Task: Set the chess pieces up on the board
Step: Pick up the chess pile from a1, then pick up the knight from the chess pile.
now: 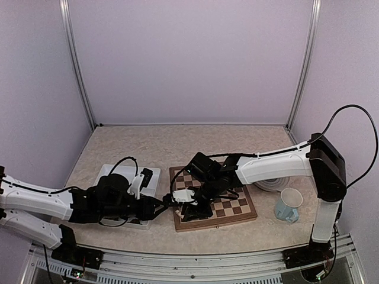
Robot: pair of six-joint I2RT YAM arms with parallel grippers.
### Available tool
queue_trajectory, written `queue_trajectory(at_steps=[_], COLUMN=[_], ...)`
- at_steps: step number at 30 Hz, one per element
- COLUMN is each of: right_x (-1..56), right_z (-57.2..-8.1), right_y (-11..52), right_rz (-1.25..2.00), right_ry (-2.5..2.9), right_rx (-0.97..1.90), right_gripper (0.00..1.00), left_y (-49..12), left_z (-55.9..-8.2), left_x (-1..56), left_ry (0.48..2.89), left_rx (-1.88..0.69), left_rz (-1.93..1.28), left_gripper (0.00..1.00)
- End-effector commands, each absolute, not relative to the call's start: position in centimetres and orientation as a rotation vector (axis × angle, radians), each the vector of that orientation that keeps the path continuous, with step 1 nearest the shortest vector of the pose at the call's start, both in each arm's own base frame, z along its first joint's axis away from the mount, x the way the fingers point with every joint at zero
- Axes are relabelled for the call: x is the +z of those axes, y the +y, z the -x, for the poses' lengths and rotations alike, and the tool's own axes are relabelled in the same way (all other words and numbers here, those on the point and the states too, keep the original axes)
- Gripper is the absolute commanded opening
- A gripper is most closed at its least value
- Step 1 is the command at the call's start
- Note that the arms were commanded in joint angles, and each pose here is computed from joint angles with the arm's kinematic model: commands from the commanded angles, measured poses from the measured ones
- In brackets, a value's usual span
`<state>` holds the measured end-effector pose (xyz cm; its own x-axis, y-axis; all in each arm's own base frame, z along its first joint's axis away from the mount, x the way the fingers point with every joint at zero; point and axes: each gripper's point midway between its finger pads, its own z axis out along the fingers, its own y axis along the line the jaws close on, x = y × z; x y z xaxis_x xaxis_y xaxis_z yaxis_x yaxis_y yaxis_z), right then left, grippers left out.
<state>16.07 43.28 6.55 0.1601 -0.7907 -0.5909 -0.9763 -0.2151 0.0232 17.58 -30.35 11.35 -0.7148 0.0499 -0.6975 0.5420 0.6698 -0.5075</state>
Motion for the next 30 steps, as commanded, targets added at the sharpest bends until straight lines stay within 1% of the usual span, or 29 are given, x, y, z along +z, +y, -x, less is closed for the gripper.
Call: queue_trajectory(at_steps=[1, 3, 5, 11, 15, 17, 23, 26, 30], right_x=[6.2, 6.4, 7.1, 10.9, 12.4, 12.8, 13.0, 13.1, 13.0], right_z=[-16.1, -16.0, -15.8, -13.9, -12.9, -12.7, -12.5, -12.5, -12.5], right_y=[43.2, 43.1, 43.1, 43.0, 43.1, 43.1, 43.3, 43.3, 43.3], right_rz=[2.083, 2.083, 2.085, 2.119, 2.137, 2.135, 2.136, 2.135, 2.134], right_ry=[1.701, 1.696, 1.674, 1.534, 1.501, 1.493, 1.485, 1.485, 1.491], right_rx=[0.670, 0.673, 0.691, 0.811, 0.883, 0.906, 0.924, 0.931, 0.928], right_gripper=[0.22, 0.17, 0.14, 0.12, 0.12, 0.11, 0.11, 0.11, 0.11], left_y=[-30.6, -30.7, -30.8, -31.4, -31.5, -31.8, -33.9, -35.0, -36.0], left_z=[-17.8, -17.8, -17.8, -17.7, -17.7, -17.6, -15.9, -15.3, -14.8], left_x=[11.5, 11.5, 11.4, 10.8, 10.7, 10.8, 11.2, 11.3, 10.7], left_ry=[2.195, 2.194, 2.195, 2.227, 2.222, 2.219, 2.193, 2.184, 2.198], left_rx=[-0.987, -0.996, -1.010, -1.150, -1.280, -1.332, -1.492, -1.530, -1.547], left_rz=[-0.434, -0.427, -0.415, -0.352, -0.272, -0.263, -0.362, -0.419, -0.468], left_gripper=[0.45, 0.45, 0.46, 0.51, 0.57, 0.58, 0.57, 0.56, 0.53])
